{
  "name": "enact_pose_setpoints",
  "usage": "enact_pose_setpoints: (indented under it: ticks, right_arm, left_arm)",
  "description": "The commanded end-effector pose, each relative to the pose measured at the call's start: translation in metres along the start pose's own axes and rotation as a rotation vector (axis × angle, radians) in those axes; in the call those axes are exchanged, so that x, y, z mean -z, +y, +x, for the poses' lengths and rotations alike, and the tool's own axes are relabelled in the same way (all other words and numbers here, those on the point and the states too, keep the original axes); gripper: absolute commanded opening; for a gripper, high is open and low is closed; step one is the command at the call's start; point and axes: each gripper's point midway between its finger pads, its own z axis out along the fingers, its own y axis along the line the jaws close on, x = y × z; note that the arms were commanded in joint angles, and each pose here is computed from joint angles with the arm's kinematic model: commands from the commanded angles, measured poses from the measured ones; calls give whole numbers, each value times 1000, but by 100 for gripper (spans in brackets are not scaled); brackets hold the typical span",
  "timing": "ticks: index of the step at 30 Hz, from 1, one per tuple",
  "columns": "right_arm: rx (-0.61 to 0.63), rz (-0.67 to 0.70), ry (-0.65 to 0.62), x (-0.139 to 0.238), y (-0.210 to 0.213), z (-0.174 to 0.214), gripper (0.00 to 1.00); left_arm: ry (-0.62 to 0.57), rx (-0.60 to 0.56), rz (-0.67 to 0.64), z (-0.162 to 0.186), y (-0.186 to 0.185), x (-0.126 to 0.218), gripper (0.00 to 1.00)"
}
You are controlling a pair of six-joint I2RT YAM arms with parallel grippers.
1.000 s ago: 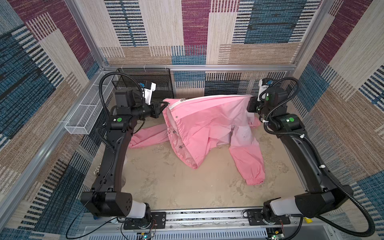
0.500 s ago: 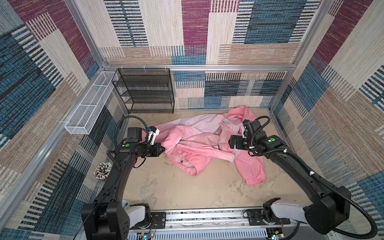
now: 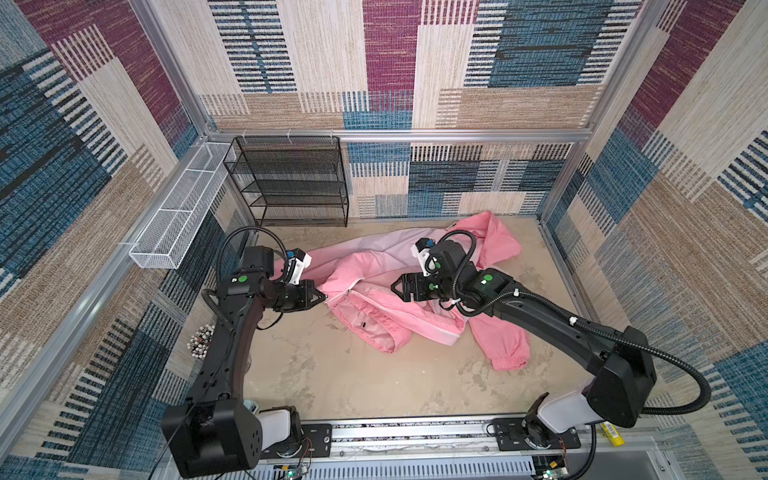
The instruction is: Zip up the jacket
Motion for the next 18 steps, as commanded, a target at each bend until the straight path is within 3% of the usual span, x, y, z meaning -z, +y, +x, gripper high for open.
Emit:
enact_pose_setpoints:
  ticks: [1, 5, 18]
  right_arm:
    - [33, 2, -80, 4, 14, -15, 77]
    - [82, 3, -67, 2, 39, -4, 63]
    - [245, 111, -136, -2, 107, 21, 51]
  left_arm:
    - [53, 73, 105, 9, -23, 7, 0]
    - [12, 50, 71, 11, -30, 20, 0]
    - [-21, 88, 130, 21, -47, 30, 0]
